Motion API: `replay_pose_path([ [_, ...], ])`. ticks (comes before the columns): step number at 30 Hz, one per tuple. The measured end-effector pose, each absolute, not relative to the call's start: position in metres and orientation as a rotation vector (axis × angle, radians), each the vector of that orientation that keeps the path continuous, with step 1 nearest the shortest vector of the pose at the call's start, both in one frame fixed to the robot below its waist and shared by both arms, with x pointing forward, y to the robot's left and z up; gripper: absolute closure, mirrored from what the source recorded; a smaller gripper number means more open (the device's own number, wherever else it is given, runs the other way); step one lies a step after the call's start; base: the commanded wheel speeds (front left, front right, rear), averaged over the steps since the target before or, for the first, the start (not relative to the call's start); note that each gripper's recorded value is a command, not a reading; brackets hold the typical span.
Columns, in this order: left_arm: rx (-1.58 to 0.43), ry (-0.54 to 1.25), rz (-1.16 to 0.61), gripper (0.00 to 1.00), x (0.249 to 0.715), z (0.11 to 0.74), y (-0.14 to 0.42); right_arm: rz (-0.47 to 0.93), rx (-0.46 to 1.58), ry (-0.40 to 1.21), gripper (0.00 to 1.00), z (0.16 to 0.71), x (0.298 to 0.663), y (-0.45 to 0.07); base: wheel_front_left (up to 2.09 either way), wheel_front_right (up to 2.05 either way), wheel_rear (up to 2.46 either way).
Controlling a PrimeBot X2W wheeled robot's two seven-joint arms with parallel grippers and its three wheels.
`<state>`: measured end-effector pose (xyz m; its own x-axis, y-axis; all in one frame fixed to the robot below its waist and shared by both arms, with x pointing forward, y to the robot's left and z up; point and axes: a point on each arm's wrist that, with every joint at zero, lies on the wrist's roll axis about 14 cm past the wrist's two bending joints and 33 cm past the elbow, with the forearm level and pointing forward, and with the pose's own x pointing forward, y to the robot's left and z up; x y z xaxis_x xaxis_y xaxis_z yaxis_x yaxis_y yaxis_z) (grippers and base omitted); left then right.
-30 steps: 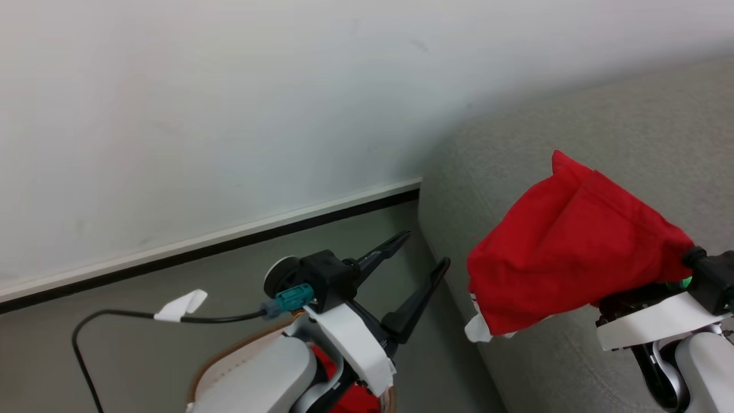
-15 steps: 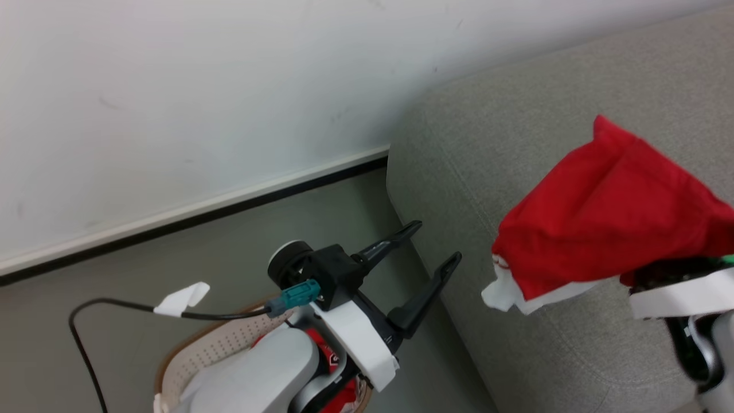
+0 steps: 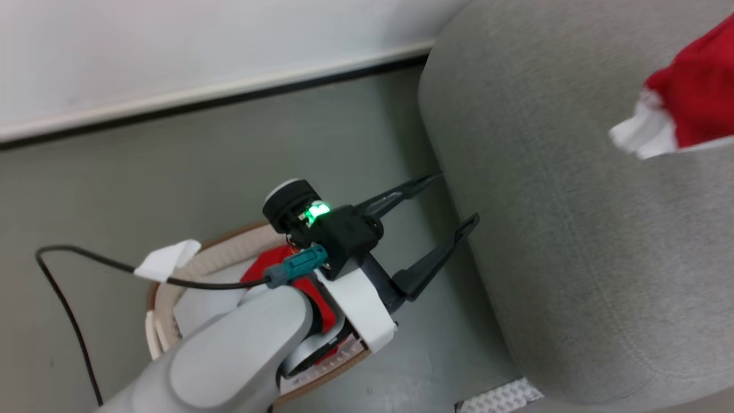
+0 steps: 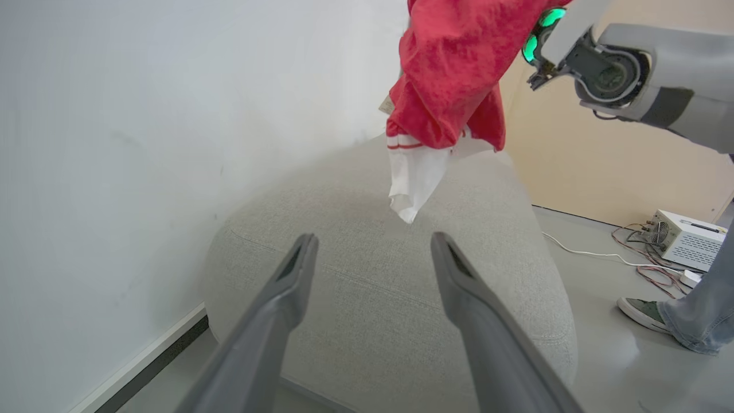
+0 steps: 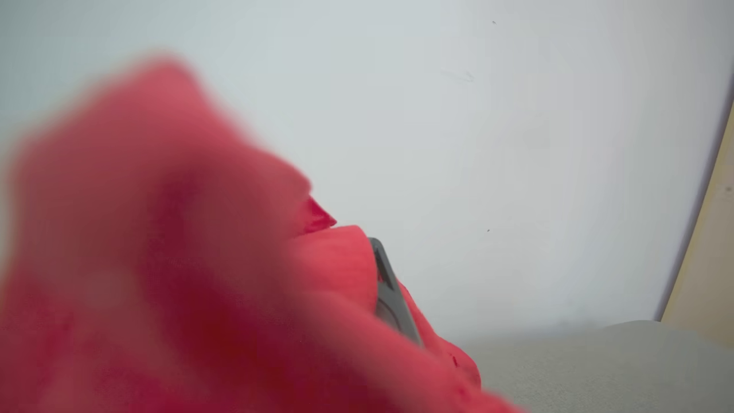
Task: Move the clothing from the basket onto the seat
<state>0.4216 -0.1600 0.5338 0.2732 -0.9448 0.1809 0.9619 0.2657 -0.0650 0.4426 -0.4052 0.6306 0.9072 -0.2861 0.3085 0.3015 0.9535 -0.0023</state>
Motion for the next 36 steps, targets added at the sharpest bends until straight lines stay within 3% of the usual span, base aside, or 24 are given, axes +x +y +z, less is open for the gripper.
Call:
replay_pose_path([
  [10,-0.213,0.015,-1.183,0.00,0.467,0.460,-0.126,-0.433,-0.139,-0.207,1.00,0.594,0.508,-0.466,0.00,0.00,0.00],
  [15,-0.213,0.066,-1.112,0.00,0.481,0.431,-0.104,-0.457,-0.104,-0.005,1.00,0.521,0.536,-0.471,0.00,0.00,0.00],
  [20,-0.208,0.096,-1.050,0.00,0.488,0.416,-0.086,-0.471,-0.067,0.257,1.00,0.448,0.535,-0.470,0.00,0.00,0.00],
  [21,-0.208,0.099,-1.042,0.00,0.488,0.415,-0.083,-0.476,-0.059,0.316,0.92,0.435,0.531,-0.470,0.00,0.00,0.00],
  [23,-0.206,0.093,-1.031,0.00,0.490,0.418,-0.080,-0.486,-0.026,0.428,0.66,0.412,0.522,-0.467,0.00,0.00,0.00],
  [25,-0.207,0.087,-1.023,0.00,0.491,0.421,-0.079,-0.483,-0.003,0.503,0.52,0.397,0.515,-0.463,0.00,0.00,0.00],
  [28,-0.206,0.086,-1.020,0.00,0.490,0.422,-0.079,-0.469,0.007,0.554,0.00,0.391,0.511,-0.458,0.00,0.00,0.00],
  [36,-0.203,0.078,-1.015,0.00,0.483,0.434,-0.081,-0.426,-0.036,0.593,0.00,0.408,0.501,-0.453,0.00,0.00,0.00],
])
